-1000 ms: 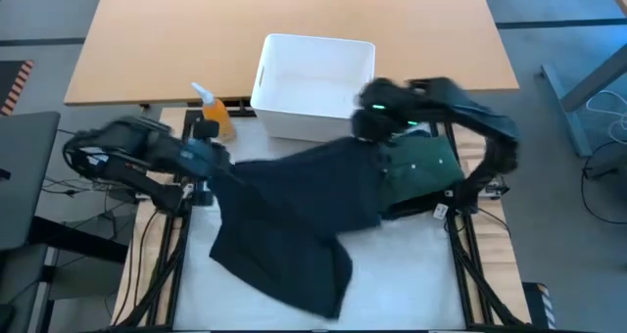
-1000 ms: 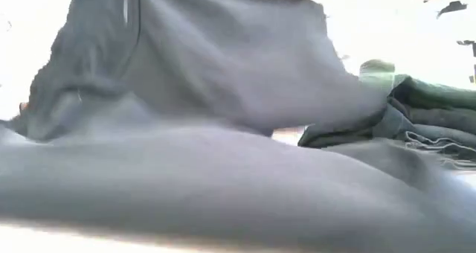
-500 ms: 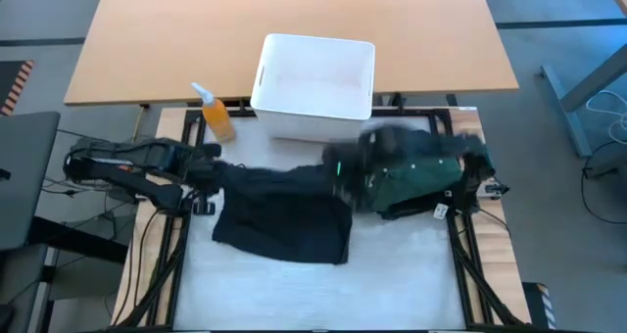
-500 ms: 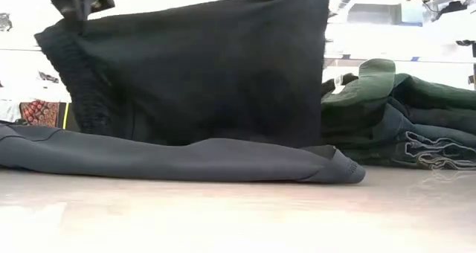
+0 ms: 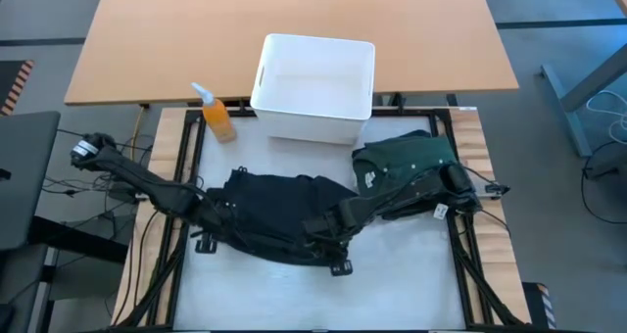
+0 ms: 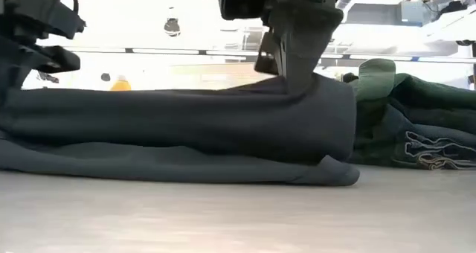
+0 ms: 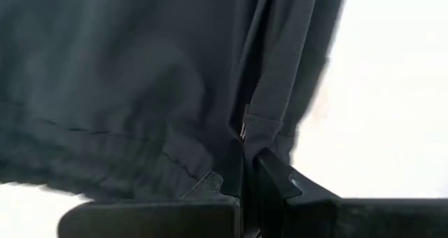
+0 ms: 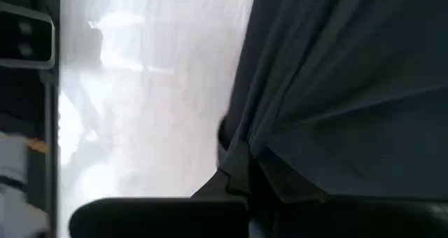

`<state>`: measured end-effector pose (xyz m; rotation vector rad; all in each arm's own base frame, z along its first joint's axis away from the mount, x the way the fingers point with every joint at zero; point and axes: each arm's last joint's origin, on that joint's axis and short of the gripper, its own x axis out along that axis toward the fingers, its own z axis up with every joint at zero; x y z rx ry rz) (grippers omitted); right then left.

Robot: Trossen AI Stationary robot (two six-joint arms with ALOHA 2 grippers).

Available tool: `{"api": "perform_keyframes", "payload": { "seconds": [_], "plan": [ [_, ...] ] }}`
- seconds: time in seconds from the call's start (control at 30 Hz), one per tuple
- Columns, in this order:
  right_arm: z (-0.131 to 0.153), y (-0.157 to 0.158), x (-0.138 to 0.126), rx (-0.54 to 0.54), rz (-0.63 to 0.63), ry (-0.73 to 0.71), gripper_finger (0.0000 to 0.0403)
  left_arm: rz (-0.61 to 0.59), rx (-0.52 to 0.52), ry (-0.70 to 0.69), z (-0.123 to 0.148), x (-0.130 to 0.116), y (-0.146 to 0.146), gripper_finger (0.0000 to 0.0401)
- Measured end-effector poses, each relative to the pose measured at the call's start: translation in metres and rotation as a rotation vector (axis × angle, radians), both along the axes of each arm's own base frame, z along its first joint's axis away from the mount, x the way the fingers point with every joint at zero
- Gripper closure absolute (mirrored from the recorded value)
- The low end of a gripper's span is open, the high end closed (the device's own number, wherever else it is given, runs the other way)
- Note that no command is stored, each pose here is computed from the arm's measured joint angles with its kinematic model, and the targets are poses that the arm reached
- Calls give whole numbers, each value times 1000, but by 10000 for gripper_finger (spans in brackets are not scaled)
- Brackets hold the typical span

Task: Fold laundry
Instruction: Fold the black shorts

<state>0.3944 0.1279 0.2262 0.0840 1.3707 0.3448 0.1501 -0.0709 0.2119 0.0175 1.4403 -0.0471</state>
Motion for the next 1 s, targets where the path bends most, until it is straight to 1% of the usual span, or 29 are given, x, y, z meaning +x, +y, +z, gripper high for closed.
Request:
{"api": "perform_keyframes", "payload": {
  "seconds": [0.07,0.17,0.27,0.37,0.47,0.53,0.63,0.7,0.8,0.87,0.93,1.0],
  "plan": [
    [-7,1,0,32,-52,6,377,-10,-40,7,-2,1,-4,401],
    [-15,5,-2,55,-108,50,350,4,-104,7,-3,4,-7,401],
    [-15,11,-4,83,-104,78,317,21,-138,32,-3,3,-8,392],
    [-11,13,-8,111,-82,93,285,43,-162,62,-3,2,-8,371],
    [-2,12,-15,107,-44,99,255,41,-207,67,8,4,-10,346],
    [6,9,-18,59,-20,49,238,47,-209,56,18,6,-11,332],
    [8,7,-24,-80,10,-46,220,67,-166,8,38,9,-11,318],
    [-1,5,-30,-141,57,-74,212,85,-106,-31,48,10,-9,313],
    [-20,2,-33,-200,143,-109,207,97,-37,-149,56,15,-9,311],
    [-33,1,-34,-246,228,-138,207,104,-6,-242,55,21,-11,310],
    [-42,1,-36,-300,380,-162,208,79,-8,-328,49,29,-15,310],
    [-47,3,-38,-368,498,-190,209,42,-3,-368,42,35,-18,310]
  ]
}}
